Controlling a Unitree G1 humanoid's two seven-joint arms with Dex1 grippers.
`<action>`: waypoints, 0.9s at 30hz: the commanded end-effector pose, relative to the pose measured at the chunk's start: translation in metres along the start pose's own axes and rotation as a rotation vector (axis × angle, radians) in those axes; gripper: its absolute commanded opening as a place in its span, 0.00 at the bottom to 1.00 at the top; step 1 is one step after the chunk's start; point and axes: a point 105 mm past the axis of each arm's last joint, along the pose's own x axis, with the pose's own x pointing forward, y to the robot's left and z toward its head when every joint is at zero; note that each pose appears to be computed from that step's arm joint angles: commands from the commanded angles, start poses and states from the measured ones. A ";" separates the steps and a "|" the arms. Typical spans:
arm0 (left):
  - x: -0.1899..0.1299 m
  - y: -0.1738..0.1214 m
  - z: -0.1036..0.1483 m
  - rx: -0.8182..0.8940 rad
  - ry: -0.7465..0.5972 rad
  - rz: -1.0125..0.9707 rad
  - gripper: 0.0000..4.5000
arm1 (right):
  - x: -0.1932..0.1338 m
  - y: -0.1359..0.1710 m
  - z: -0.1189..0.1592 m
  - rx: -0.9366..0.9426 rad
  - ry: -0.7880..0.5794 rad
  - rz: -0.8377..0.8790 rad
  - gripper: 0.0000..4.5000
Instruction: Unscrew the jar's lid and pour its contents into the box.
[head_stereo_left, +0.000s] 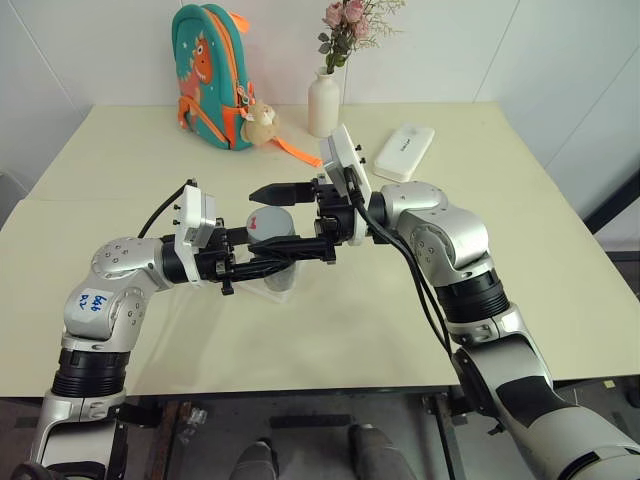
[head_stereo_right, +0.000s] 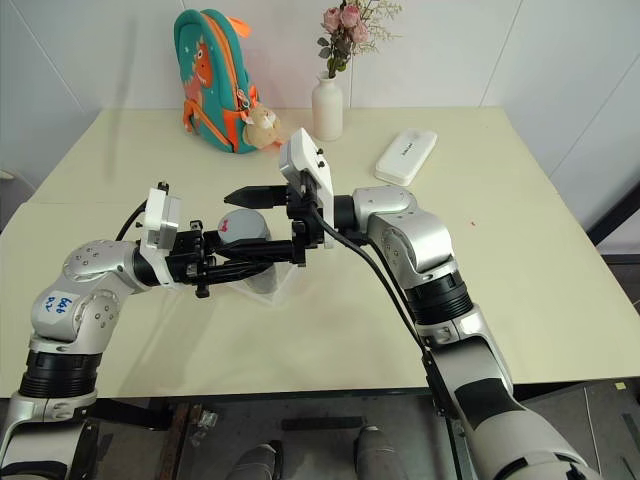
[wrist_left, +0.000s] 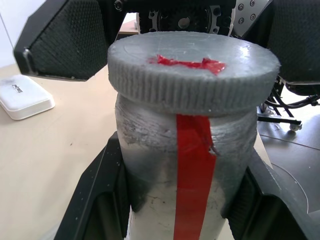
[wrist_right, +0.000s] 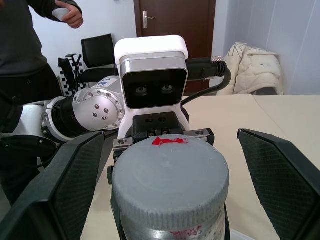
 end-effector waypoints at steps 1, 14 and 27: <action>0.001 -0.003 0.010 0.034 -0.029 -0.007 0.44 | 0.002 0.002 0.012 -0.045 -0.016 0.017 0.96; -0.001 -0.003 0.009 0.030 -0.027 -0.002 0.44 | -0.002 0.006 0.045 0.130 -0.233 0.015 0.64; -0.016 -0.001 0.010 0.026 -0.024 0.059 0.44 | -0.114 -0.027 -0.014 -0.048 -0.033 -0.589 0.64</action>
